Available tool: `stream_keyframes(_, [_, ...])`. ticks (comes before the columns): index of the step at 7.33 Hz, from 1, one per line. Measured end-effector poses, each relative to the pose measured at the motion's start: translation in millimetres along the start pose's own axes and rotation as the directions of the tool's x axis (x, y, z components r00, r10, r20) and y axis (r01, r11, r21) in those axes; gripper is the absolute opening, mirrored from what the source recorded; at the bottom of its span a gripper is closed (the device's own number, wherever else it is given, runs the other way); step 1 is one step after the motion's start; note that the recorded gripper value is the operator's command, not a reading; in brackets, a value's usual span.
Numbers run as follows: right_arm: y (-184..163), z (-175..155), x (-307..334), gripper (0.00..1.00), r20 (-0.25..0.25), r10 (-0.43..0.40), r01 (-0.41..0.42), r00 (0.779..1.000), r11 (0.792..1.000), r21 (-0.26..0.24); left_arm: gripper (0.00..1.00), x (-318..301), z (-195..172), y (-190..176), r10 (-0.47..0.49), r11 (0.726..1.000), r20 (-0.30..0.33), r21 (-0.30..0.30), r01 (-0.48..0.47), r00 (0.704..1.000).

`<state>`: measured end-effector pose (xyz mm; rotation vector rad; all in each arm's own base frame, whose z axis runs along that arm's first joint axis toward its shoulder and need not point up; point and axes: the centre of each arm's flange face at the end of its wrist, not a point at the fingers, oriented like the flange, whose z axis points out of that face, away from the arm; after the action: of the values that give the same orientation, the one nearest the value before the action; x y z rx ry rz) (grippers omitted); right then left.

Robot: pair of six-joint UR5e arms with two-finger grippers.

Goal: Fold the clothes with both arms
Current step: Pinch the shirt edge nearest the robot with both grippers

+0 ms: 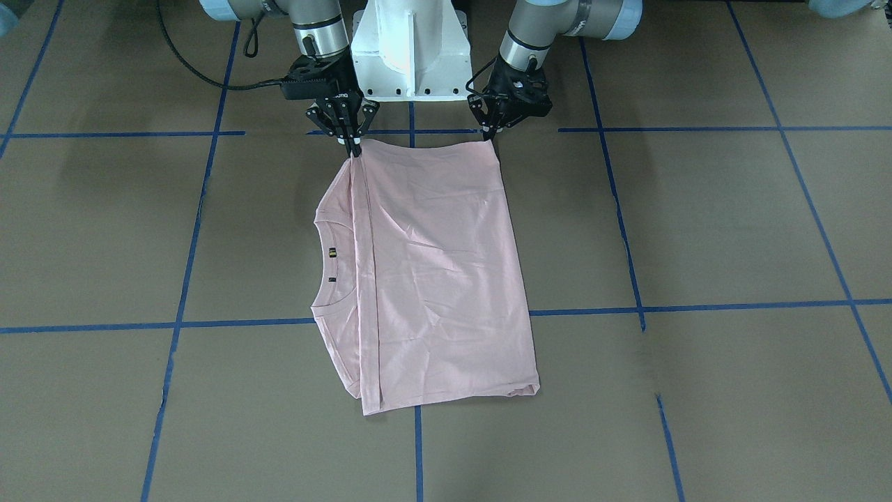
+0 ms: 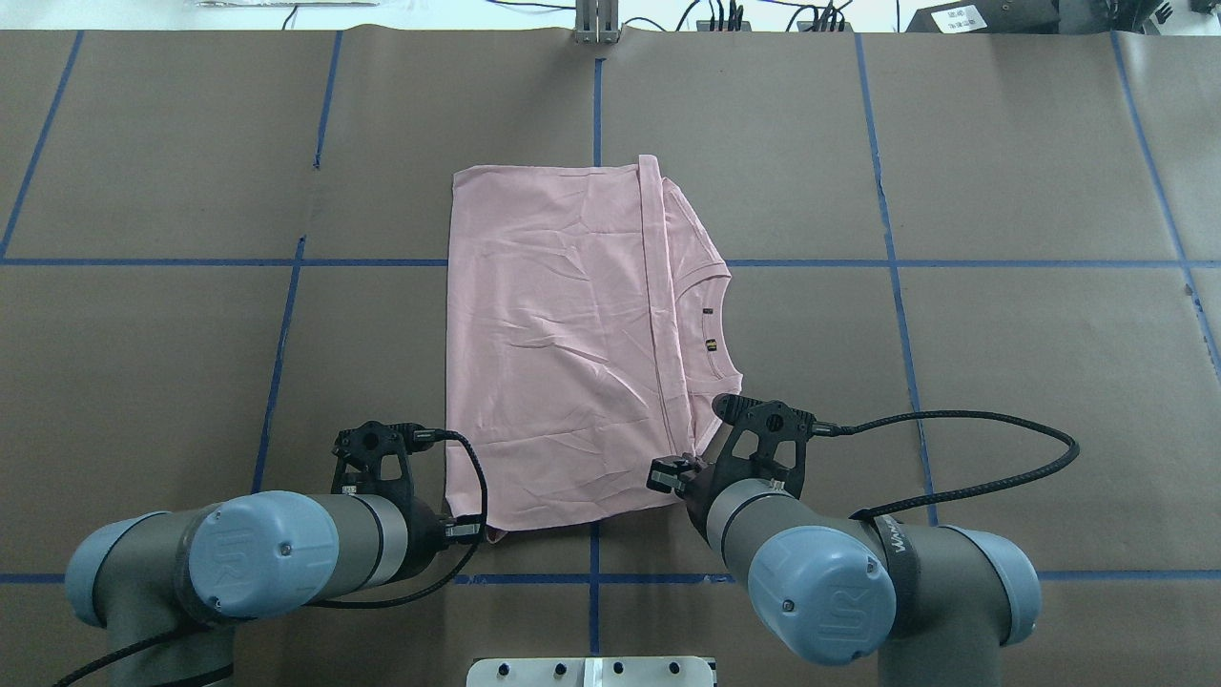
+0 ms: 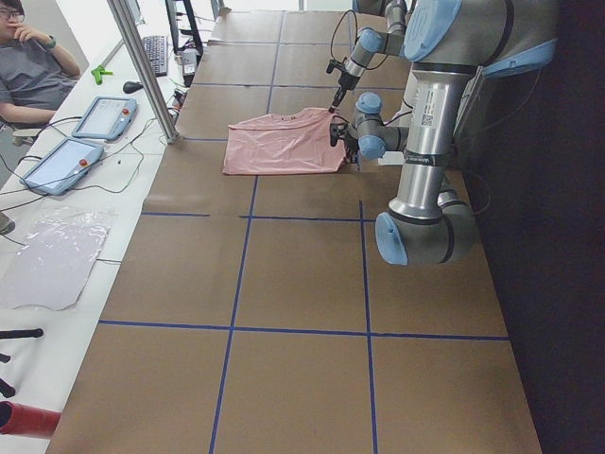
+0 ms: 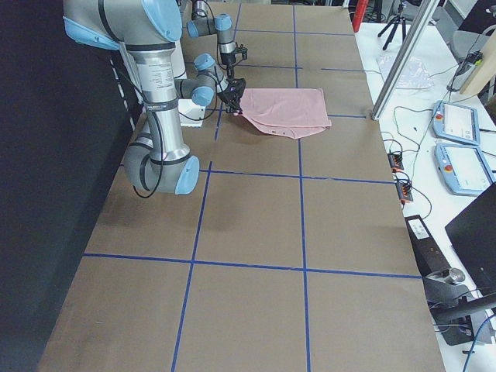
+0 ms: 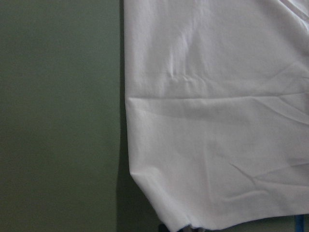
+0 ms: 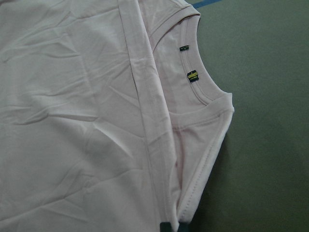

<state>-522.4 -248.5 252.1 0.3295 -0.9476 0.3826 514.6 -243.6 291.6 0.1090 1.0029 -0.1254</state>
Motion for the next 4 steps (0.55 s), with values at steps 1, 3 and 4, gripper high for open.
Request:
stream_keyframes(1, [0.1, -0.1, 0.1, 0.00, 0.000, 0.000, 0.000, 1.000, 1.000, 0.000, 0.54, -0.5, 0.4, -0.4, 0.001, 1.000, 0.004, 0.001, -0.001, 1.000])
stream_keyframes(3, [0.8, -0.2, 0.0, 0.00, 0.000, -0.001, 0.001, 1.000, 1.000, -0.002, 0.59, -3.1, 6.5, 0.0, 0.012, 1.000, 0.018, 0.000, -0.012, 1.000])
stream_keyframes(4, [1.1, -0.1, -0.1, 0.00, 0.000, -0.001, 0.001, 1.000, 1.000, -0.003, 0.59, -6.2, 14.0, 0.8, 0.016, 1.000, 0.032, -0.002, -0.015, 0.999])
